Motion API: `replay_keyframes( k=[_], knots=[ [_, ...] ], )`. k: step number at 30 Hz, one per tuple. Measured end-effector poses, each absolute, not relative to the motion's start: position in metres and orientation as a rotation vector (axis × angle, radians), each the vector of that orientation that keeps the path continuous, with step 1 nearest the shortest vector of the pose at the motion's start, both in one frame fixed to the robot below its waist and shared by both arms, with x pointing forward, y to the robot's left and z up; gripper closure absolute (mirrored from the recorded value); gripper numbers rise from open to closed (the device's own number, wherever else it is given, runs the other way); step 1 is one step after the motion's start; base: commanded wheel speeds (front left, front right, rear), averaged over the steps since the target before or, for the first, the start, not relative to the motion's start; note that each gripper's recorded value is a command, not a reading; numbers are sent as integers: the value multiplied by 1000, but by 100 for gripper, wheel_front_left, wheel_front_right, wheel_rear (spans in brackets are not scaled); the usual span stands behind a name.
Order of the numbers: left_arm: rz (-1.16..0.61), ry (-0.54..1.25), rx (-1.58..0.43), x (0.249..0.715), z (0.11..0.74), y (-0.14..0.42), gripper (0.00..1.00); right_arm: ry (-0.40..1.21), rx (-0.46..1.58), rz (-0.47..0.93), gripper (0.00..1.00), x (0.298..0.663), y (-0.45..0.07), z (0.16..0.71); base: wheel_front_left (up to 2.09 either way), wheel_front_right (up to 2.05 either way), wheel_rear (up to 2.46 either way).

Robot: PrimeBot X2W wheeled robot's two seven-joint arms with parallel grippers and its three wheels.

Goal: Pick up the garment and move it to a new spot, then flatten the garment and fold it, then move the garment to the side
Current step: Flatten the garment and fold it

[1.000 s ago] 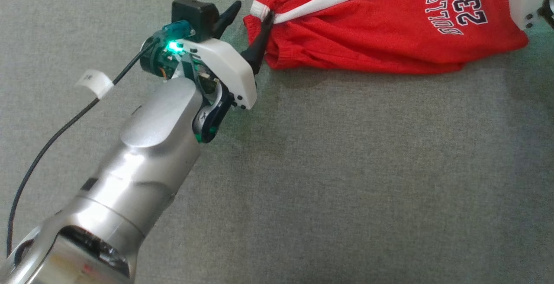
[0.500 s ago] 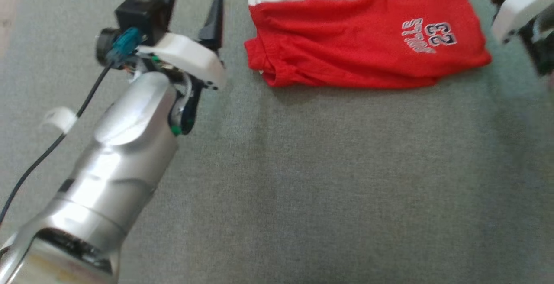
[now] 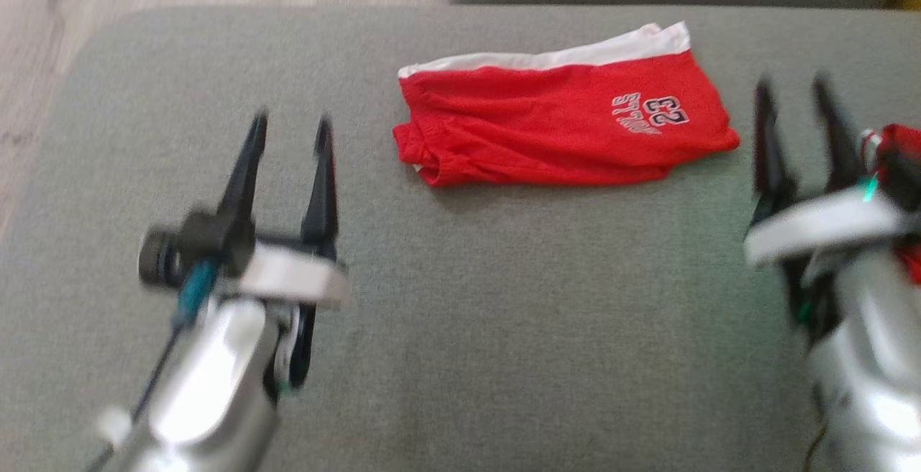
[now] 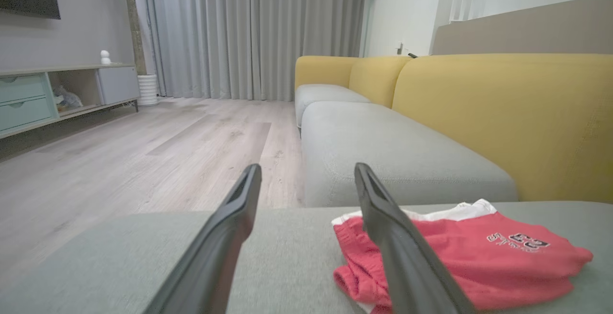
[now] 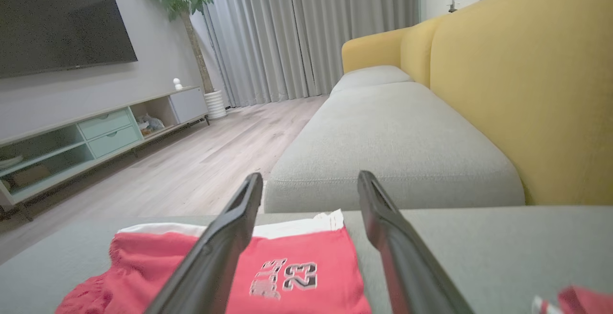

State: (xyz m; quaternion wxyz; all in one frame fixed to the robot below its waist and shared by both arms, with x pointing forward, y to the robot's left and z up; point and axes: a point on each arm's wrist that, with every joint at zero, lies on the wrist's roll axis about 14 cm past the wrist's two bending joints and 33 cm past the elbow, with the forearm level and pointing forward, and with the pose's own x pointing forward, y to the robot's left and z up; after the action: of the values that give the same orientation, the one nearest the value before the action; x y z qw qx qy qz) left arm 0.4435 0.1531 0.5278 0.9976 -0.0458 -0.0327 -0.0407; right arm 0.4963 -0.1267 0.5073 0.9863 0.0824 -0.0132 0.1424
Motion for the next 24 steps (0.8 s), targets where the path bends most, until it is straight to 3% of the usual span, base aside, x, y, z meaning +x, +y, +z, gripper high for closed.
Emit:
replay_keyframes(
  k=[6, 11, 17, 24],
  knots=[
    [-26, -28, -125, 407, 506, 158, 0, -5, 231, 222, 0, 438, -127, 488, 0, 0, 0],
    [-4, 18, -159, 388, 486, 154, 0, 57, 229, 200, 0, 411, -130, 466, 0, 0, 0],
    [-33, 30, -142, 390, 478, 148, 0, 84, 205, 215, 0, 421, -125, 458, 0, 0, 0],
    [-45, 39, -142, 410, 473, 146, 0, 160, 147, 203, 0, 474, -131, 445, 0, 0, 0]
  ],
)
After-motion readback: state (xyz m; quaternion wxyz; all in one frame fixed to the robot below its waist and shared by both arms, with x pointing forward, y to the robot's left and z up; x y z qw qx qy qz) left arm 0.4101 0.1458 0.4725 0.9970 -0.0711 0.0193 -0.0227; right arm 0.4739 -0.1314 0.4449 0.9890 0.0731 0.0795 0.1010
